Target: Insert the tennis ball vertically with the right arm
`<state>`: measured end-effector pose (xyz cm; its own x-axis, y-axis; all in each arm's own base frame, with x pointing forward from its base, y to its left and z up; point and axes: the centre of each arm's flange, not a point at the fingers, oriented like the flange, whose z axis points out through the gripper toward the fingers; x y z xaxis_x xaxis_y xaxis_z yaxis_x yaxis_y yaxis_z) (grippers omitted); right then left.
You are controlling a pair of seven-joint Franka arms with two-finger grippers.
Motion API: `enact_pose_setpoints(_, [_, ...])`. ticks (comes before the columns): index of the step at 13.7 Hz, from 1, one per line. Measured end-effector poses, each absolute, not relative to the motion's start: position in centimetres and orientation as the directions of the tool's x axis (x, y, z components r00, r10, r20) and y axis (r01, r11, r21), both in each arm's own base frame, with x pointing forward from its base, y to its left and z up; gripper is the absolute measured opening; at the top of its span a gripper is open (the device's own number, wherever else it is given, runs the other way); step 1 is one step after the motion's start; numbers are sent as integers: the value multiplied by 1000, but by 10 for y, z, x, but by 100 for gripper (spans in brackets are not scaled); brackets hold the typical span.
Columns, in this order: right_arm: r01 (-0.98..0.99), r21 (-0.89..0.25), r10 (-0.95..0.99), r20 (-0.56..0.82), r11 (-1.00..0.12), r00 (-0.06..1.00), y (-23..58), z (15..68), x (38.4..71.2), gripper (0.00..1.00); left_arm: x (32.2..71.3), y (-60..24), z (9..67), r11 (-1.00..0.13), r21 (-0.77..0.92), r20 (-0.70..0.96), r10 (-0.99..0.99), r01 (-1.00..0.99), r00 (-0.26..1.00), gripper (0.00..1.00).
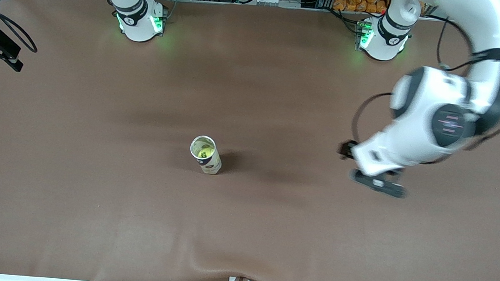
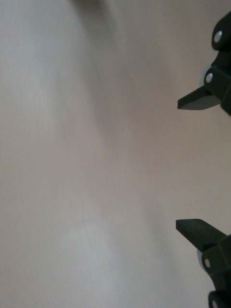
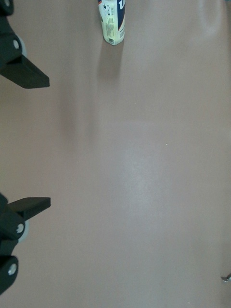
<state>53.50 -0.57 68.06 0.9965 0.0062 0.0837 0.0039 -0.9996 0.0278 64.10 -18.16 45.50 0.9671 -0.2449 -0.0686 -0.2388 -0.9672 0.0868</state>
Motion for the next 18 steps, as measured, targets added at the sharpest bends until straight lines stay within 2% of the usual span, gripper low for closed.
enact_pose_setpoints(3, [8, 28, 10, 82, -1000, 997, -4, 679, 536, 100, 640, -106, 494, -987, 49, -80, -155, -151, 985, 100])
enact_pose_setpoints(12, [-2, 31, 1, 95, -1000, 996, -10, 679, 540, 100, 584, -23, 616, -997, 17, -64, 72, 73, 995, 100])
enact_pose_setpoints(18, [-19, 31, -16, 96, -999, 995, -19, 679, 540, 100, 569, -9, 634, -995, 36, -66, 89, 92, 994, 100])
